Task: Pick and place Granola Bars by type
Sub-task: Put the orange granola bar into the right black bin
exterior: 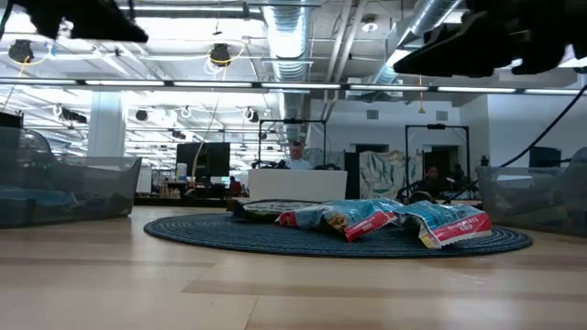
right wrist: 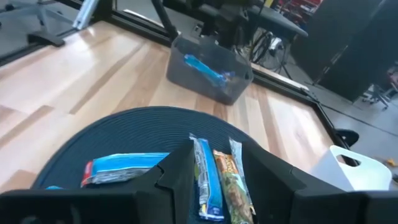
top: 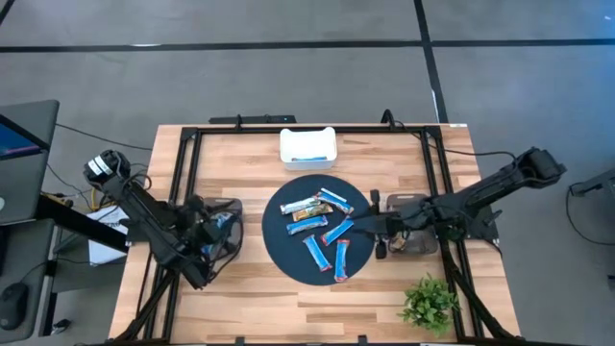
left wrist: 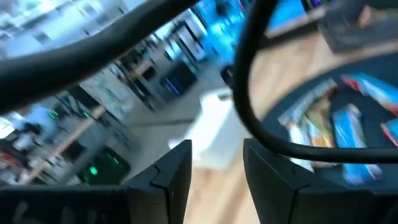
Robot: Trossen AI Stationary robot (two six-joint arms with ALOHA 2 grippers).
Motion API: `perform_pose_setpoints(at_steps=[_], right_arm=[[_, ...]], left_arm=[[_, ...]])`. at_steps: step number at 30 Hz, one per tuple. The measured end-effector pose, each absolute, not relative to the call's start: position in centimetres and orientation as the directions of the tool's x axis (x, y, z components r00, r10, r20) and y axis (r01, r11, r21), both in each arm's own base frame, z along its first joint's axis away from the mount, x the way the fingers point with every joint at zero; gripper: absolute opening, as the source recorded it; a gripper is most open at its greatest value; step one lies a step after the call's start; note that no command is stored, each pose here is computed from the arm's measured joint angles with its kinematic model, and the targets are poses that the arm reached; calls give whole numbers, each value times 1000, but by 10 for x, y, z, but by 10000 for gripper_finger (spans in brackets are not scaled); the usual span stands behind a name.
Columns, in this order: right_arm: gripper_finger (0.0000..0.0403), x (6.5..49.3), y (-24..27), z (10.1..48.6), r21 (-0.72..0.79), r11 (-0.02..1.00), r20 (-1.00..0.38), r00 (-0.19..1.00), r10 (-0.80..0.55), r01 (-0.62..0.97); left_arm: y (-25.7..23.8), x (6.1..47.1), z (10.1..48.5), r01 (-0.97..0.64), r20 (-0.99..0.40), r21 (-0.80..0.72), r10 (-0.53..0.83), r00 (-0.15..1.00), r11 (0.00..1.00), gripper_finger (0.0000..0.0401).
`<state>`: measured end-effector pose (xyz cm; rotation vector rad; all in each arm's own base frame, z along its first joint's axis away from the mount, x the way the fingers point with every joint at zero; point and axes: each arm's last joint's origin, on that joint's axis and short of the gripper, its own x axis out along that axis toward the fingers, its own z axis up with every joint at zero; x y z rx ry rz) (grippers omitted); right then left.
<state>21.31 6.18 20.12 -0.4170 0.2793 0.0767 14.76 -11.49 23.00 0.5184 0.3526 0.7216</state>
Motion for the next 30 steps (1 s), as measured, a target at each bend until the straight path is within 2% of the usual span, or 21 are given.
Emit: perform_pose_setpoints(at_steps=[4,13,20,27,30], right_arm=[[129,226,58,199,-373,922,-310,951,-16,-106],[129,268,50,184,-370,926,-399,912,-90,-71],[129,306,36,176,-401,915,-472,867,-159,-51],[129,322,7,172,-303,950,-634,729,-258,72],[129,324,1,171,-286,953,-657,703,-272,102]], left_arm=[[-107,152,232,-568,-63,580,728,683,584,139],[-83,159,220,-624,-41,609,806,591,489,139],[-77,162,218,-643,-42,607,827,560,467,139],[-77,162,217,-637,-77,605,832,549,477,139],[-77,161,217,-635,-87,605,833,546,479,139]])
